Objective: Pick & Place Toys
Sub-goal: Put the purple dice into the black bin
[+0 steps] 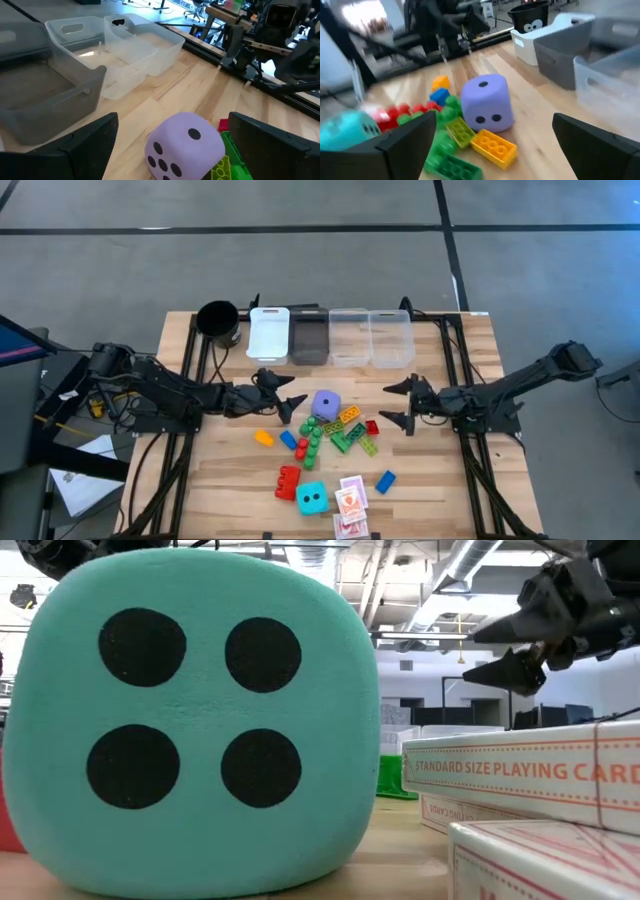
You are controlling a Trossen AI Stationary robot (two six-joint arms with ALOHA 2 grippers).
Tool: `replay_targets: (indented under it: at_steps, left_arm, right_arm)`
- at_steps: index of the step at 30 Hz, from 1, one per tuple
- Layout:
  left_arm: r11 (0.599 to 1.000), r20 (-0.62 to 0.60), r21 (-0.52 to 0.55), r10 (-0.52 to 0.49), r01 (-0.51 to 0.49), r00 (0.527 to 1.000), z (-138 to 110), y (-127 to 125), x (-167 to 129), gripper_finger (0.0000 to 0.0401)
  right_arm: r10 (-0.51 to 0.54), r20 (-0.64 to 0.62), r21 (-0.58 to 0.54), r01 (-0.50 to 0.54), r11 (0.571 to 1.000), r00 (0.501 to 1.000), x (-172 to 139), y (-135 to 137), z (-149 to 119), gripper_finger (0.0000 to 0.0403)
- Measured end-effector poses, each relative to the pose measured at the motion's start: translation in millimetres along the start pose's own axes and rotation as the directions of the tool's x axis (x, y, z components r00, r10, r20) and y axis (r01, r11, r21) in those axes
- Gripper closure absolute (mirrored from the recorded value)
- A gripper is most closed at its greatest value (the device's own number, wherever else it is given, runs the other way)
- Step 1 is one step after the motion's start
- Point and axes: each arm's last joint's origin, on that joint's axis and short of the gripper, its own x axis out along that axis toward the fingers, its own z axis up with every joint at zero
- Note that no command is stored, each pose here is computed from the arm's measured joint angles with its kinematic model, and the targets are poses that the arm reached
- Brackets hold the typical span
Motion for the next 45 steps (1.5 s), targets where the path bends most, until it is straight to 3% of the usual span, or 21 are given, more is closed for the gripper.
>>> replay_targets:
  at_steps: [7,18,23,28,33,45]
  left_arm:
    - [1.000,0.004,-0.007,-0.003,0.003,1.000,0.5,-0.3,0.0,0.0032]
    - [0.995,-0.120,-0.014,-0.102,0.101,0.988,-11.5,-8.4,13.8,0.0045]
    - [0.997,-0.156,-0.029,-0.076,0.073,0.985,-21.6,-6.8,19.0,0.0120]
    - [0.998,-0.175,-0.021,-0.064,0.061,0.982,-28.2,-5.8,22.5,0.0250]
    - [0.995,-0.191,-0.092,-0.053,0.036,0.980,-32.6,-4.8,24.3,0.0380]
    - [0.988,-0.233,-0.146,0.019,-0.054,0.972,-48.7,5.9,37.7,0.0400]
  right_arm:
    - [0.000,0.002,0.341,-0.001,0.940,1.000,4.4,1.4,-2.5,0.0023]
    - [-0.037,-0.028,0.379,0.045,0.924,0.999,9.0,-2.7,-7.3,0.0021]
    - [-0.047,-0.019,0.385,0.051,0.922,0.999,9.5,-4.4,-5.8,0.0021]
    - [-0.047,-0.019,0.385,0.051,0.921,0.999,9.6,-4.5,-5.8,0.0021]
    - [-0.047,-0.019,0.385,0.051,0.921,0.999,9.6,-4.5,-5.8,0.0021]
    - [-0.047,-0.019,0.387,0.051,0.921,0.999,9.6,-4.5,-5.8,0.0021]
